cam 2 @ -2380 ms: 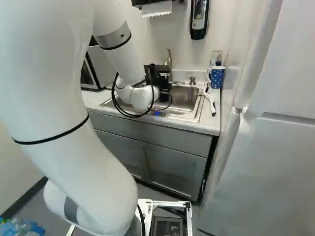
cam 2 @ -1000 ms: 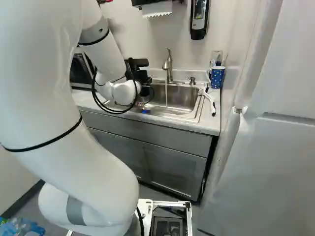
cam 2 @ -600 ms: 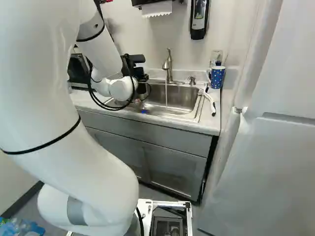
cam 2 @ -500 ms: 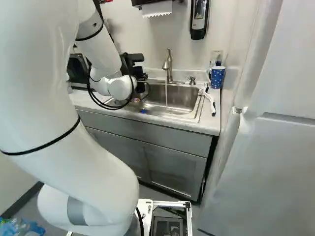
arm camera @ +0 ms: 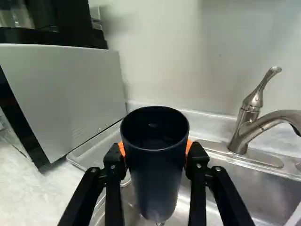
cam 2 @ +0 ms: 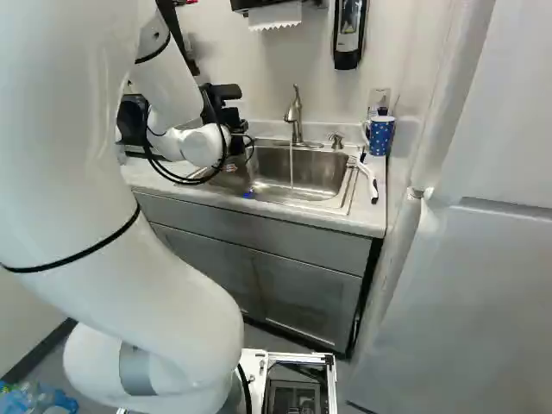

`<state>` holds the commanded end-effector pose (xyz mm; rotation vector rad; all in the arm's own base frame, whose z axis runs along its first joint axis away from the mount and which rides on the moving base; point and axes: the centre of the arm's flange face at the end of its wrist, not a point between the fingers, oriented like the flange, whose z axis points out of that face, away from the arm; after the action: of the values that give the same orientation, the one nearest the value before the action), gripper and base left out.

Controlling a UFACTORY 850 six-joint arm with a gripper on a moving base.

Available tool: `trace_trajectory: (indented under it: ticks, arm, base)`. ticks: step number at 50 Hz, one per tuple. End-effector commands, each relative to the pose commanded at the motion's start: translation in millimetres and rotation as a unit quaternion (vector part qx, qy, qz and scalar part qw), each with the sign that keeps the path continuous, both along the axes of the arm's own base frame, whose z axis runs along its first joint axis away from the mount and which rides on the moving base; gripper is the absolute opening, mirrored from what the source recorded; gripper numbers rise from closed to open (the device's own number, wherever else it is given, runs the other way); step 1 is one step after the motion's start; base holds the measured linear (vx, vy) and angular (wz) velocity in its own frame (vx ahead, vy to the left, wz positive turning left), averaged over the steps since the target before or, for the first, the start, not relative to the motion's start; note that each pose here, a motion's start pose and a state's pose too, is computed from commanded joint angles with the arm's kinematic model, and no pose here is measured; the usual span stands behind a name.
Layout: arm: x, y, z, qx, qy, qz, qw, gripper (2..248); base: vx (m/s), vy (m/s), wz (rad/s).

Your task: Rinse the cup and place it in the tray

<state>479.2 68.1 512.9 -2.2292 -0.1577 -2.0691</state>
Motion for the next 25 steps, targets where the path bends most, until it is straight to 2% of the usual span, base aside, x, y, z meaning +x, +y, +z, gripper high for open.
trace_trajectory:
  ticks: [3, 8, 17, 25]
  arm:
    - [0.0, 0.5, 0.0, 0.003, 0.000, 0.000, 1.0000, 126]
    - [0.0, 0.5, 0.0, 0.020, 0.003, -0.001, 0.9998, 126]
    - [0.0, 0.5, 0.0, 0.063, 0.009, -0.004, 0.9980, 126]
    - [0.0, 0.5, 0.0, 0.104, 0.015, -0.007, 0.9945, 126]
  base:
    - [0.000, 0.000, 0.000]
    - [0.000, 0.000, 0.000]
    - [0.000, 0.000, 0.000]
    - [0.000, 0.000, 0.000]
